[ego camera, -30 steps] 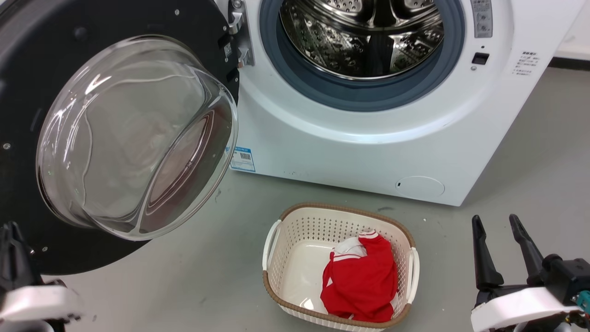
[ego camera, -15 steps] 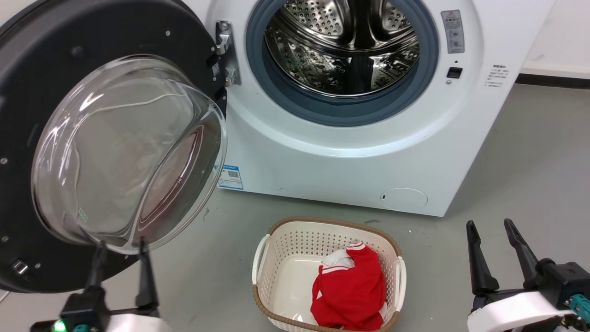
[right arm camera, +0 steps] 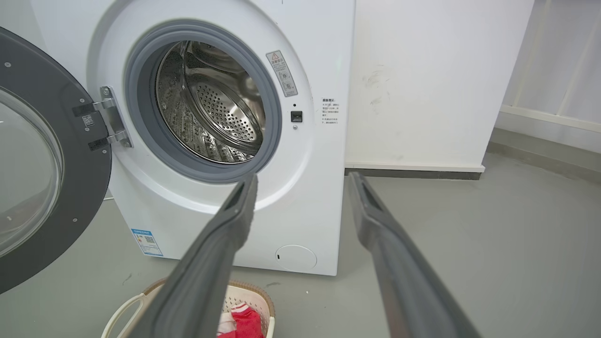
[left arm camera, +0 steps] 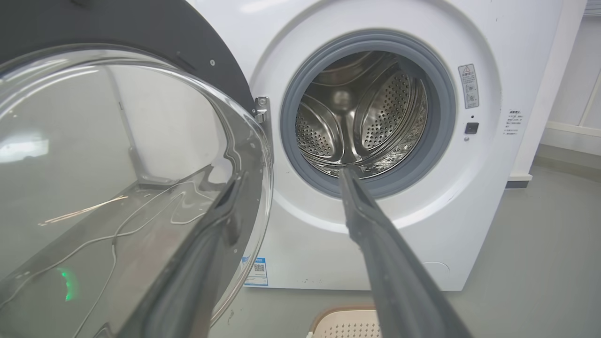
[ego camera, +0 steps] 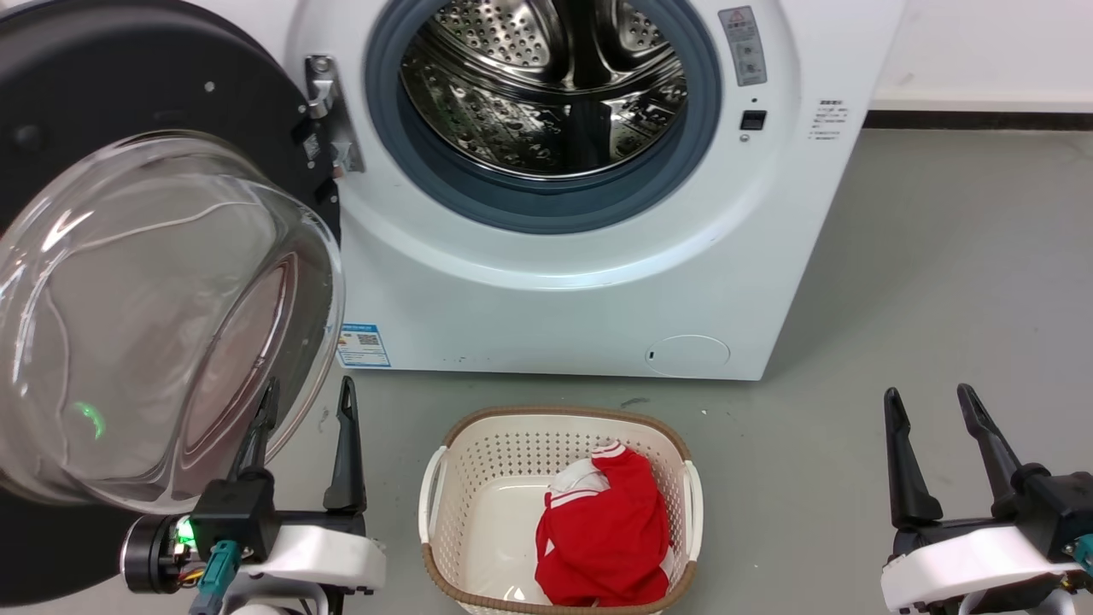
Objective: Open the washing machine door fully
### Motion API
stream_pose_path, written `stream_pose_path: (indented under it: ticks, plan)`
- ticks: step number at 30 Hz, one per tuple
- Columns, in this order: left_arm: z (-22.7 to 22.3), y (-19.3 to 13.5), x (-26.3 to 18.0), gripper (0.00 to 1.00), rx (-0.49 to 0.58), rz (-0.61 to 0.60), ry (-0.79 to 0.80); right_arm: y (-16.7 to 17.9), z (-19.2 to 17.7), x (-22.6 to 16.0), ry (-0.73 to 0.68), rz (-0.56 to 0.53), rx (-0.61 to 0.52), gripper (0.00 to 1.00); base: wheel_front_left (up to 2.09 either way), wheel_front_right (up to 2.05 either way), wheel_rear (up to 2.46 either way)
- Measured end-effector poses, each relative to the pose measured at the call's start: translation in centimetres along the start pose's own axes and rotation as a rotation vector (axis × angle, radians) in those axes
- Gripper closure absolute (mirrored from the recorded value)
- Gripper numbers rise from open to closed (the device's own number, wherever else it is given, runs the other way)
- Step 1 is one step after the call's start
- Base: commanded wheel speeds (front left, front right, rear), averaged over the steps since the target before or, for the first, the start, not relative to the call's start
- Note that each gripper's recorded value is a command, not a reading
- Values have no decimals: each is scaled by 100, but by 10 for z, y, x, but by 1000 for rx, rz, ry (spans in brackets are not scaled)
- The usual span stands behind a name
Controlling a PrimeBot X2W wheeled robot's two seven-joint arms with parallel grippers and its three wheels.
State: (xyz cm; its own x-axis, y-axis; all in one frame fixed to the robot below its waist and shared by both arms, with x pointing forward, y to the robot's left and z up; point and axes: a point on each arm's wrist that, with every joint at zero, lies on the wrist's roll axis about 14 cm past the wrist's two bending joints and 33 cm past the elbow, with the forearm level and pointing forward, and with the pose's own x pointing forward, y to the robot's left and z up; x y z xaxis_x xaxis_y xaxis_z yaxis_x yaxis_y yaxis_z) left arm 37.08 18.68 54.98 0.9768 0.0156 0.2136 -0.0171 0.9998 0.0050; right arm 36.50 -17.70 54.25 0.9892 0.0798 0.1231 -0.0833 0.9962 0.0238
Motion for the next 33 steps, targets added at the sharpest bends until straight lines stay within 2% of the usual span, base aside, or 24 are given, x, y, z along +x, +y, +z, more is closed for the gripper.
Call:
stream_pose_path:
  ticks: [11,33]
  plan:
    - [-10,-15,10,0,-4,-40,23,-6,-3,-4,15,-19,1,0,0,0,0]
    - [-13,-11,10,0,-12,-29,35,-3,-8,-4,25,-14,19,0,0,0,0]
